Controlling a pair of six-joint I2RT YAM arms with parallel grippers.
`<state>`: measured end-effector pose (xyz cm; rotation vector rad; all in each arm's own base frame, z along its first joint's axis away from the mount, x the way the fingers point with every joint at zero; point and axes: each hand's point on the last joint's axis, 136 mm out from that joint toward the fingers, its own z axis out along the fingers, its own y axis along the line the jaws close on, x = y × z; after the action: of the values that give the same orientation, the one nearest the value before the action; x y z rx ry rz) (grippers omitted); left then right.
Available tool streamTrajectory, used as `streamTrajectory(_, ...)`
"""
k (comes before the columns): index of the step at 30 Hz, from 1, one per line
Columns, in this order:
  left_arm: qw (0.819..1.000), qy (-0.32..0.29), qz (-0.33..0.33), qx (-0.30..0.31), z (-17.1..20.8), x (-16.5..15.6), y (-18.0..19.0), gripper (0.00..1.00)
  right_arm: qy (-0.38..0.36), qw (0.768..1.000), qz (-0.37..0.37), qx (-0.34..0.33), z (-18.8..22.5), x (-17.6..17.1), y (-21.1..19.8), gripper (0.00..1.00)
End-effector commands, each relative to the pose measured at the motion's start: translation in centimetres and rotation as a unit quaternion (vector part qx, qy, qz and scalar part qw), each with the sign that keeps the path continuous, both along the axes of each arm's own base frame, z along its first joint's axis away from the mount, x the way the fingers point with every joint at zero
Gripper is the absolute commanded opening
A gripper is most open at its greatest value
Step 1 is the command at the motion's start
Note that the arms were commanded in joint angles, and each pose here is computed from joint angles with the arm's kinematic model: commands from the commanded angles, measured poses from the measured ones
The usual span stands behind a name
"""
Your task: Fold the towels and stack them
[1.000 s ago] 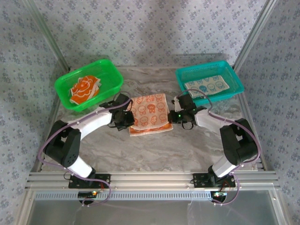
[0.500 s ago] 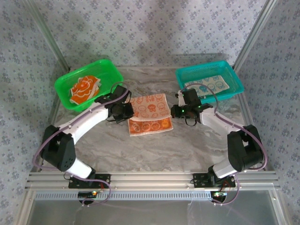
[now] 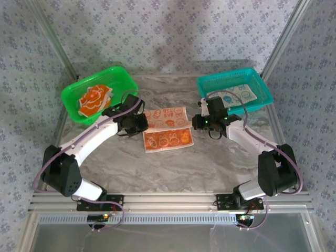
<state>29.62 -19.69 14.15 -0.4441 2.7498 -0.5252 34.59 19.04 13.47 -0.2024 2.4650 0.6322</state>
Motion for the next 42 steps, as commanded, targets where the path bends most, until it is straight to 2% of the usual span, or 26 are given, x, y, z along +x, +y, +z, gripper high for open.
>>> streamTrajectory(1, 1.0, 0.017, 0.002, -0.008, -1.0, -1.2, 0.0, 0.0, 0.011, 1.0, -0.002, -0.012, -1.1, -0.8, -0.5, 0.0)
streamTrajectory(5, 0.999, 0.045, 0.0, -0.004, -2.9, -2.7, -0.1, 0.0, 0.02, 1.0, 0.002, -0.017, -2.2, -1.3, -0.5, 0.0)
streamTrajectory(20, 0.996, 0.094, -0.008, 0.003, -9.3, -4.4, -0.9, 0.0, 0.067, 0.997, 0.009, -0.039, -7.4, -4.1, -0.2, 0.0)
streamTrajectory(35, 0.993, 0.11, -0.011, 0.038, -11.2, -5.1, -0.1, 0.0, 0.093, 0.994, 0.013, -0.057, -9.9, -6.2, -0.1, 0.03)
streamTrajectory(36, 0.993, 0.11, -0.012, 0.04, -11.1, -5.0, -0.1, 0.01, 0.094, 0.994, 0.012, -0.059, -10.0, -6.2, -0.2, 0.05)
streamTrajectory(38, 0.993, 0.112, -0.015, 0.044, -11.1, -5.1, 0.0, 0.11, 0.095, 0.994, 0.012, -0.061, -10.2, -6.2, -0.2, 0.11)
streamTrajectory(39, 0.992, 0.113, -0.016, 0.046, -11.1, -5.1, 0.0, 0.15, 0.093, 0.994, 0.013, -0.061, -10.1, -6.2, -0.2, 0.16)
streamTrajectory(42, 0.992, 0.106, -0.02, 0.061, -10.5, -5.0, 0.5, 0.36, 0.091, 0.993, 0.018, -0.069, -9.6, -6.3, -0.3, 0.35)
